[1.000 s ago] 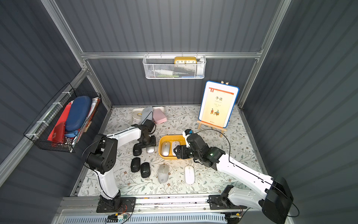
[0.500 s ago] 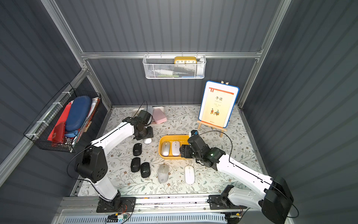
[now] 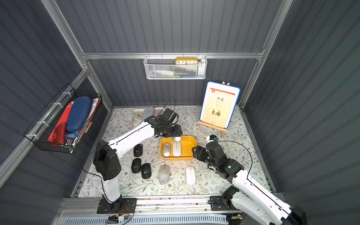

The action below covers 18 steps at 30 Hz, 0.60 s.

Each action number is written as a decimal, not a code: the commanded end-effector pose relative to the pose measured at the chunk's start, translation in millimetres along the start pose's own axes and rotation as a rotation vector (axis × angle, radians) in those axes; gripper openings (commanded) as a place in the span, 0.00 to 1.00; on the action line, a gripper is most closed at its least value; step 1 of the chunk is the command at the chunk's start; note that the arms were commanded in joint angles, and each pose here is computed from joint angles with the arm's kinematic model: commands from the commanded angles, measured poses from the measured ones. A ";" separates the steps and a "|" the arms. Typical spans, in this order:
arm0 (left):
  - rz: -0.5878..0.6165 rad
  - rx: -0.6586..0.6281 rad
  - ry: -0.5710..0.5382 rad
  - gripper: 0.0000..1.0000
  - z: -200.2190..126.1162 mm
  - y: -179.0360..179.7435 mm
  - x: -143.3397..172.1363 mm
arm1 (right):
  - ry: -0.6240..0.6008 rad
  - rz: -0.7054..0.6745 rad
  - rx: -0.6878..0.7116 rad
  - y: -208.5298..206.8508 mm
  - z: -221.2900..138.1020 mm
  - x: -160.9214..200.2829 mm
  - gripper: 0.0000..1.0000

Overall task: Put the mouse in the storage box
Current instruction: Place the mouse in the storage box.

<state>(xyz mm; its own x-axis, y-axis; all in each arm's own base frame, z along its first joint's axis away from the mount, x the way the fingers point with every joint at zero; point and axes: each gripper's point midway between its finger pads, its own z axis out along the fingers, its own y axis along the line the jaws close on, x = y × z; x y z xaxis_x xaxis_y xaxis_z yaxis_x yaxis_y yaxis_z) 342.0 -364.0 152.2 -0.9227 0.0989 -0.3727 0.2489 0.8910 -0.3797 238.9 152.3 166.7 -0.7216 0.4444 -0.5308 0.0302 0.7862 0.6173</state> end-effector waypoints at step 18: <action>-0.092 0.074 0.134 0.54 60.3 -33.1 55.6 | 0.013 0.018 0.000 -15.2 -10.9 12.5 0.78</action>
<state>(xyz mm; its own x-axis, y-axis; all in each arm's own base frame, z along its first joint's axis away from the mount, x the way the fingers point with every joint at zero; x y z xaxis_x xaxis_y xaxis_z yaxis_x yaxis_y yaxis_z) 303.8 -419.0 110.7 -0.9591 0.1056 -0.2625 0.2245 0.8485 -0.4791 226.3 145.4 164.9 -0.7212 0.4583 -0.5194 0.0296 0.7696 0.6379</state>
